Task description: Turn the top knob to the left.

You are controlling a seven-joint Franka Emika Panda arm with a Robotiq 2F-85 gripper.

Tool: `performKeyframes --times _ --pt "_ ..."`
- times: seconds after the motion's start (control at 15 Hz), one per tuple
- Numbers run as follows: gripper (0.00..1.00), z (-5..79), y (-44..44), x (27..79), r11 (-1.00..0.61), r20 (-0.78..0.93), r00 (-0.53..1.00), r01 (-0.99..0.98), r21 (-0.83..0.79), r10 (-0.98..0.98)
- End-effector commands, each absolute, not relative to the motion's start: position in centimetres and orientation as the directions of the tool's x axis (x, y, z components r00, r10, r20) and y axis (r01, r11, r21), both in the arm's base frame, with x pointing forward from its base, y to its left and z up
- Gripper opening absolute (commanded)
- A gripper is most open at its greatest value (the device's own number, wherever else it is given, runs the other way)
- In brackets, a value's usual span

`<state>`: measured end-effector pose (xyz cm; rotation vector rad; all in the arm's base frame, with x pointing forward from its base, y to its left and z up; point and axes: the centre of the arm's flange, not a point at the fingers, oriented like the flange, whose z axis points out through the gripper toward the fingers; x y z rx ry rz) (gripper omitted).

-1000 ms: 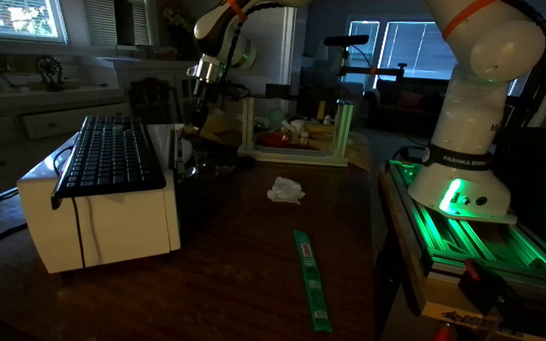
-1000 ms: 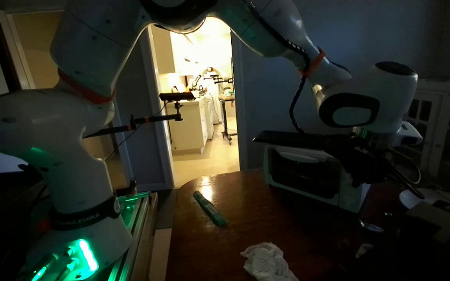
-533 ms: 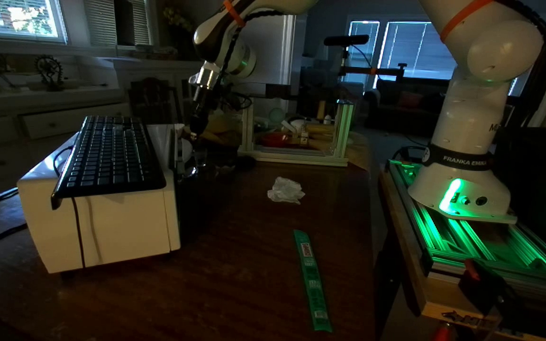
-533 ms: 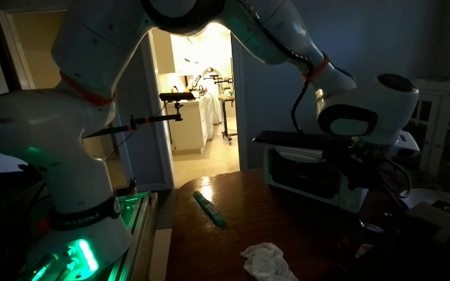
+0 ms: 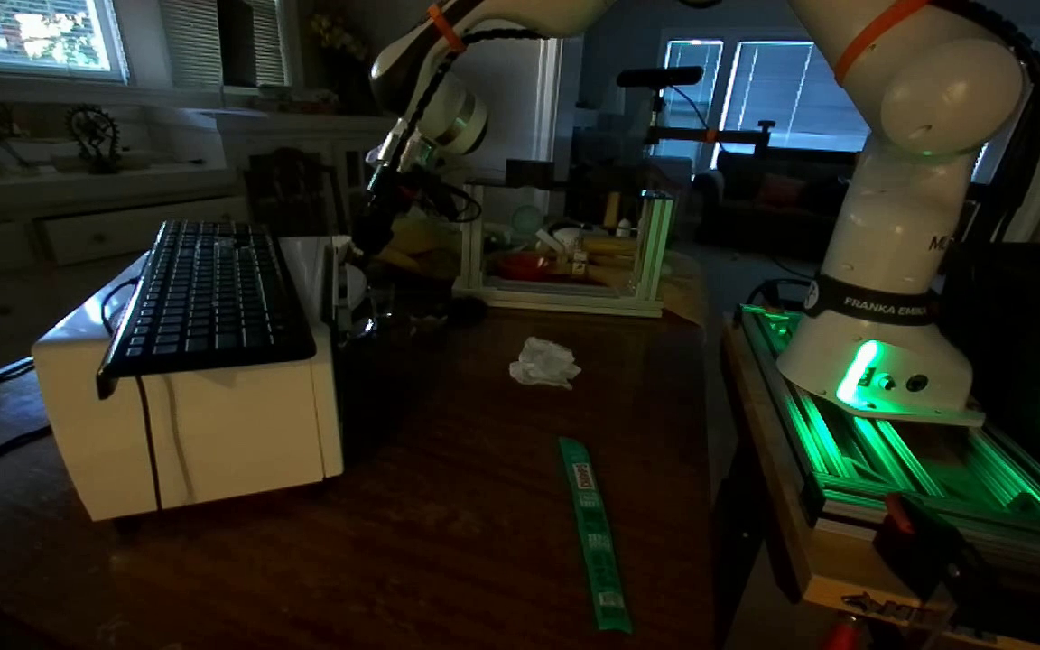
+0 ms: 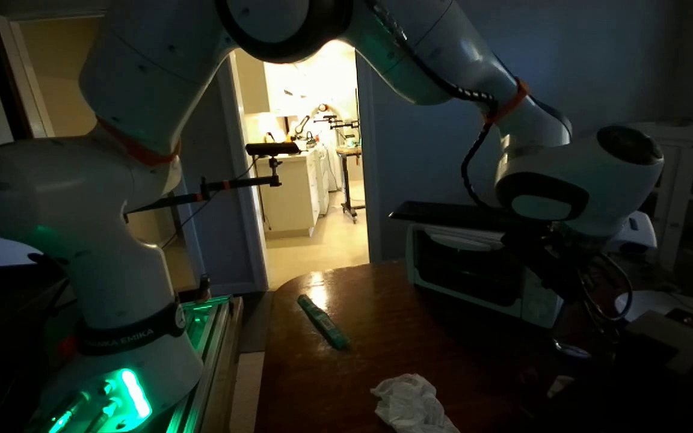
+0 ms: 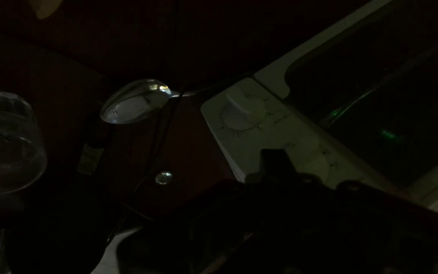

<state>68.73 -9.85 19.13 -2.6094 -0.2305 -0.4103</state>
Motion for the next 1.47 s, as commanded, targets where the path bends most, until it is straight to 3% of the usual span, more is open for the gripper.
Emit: performKeyframes --times 0.0,1.4 --pt "0.0 17.9 -10.1 69.3 -0.848 0.35 0.935 0.228 -0.479 0.054" --pt "0.0 18.9 -9.2 67.9 -0.787 0.444 0.89 0.348 -0.51 0.106"
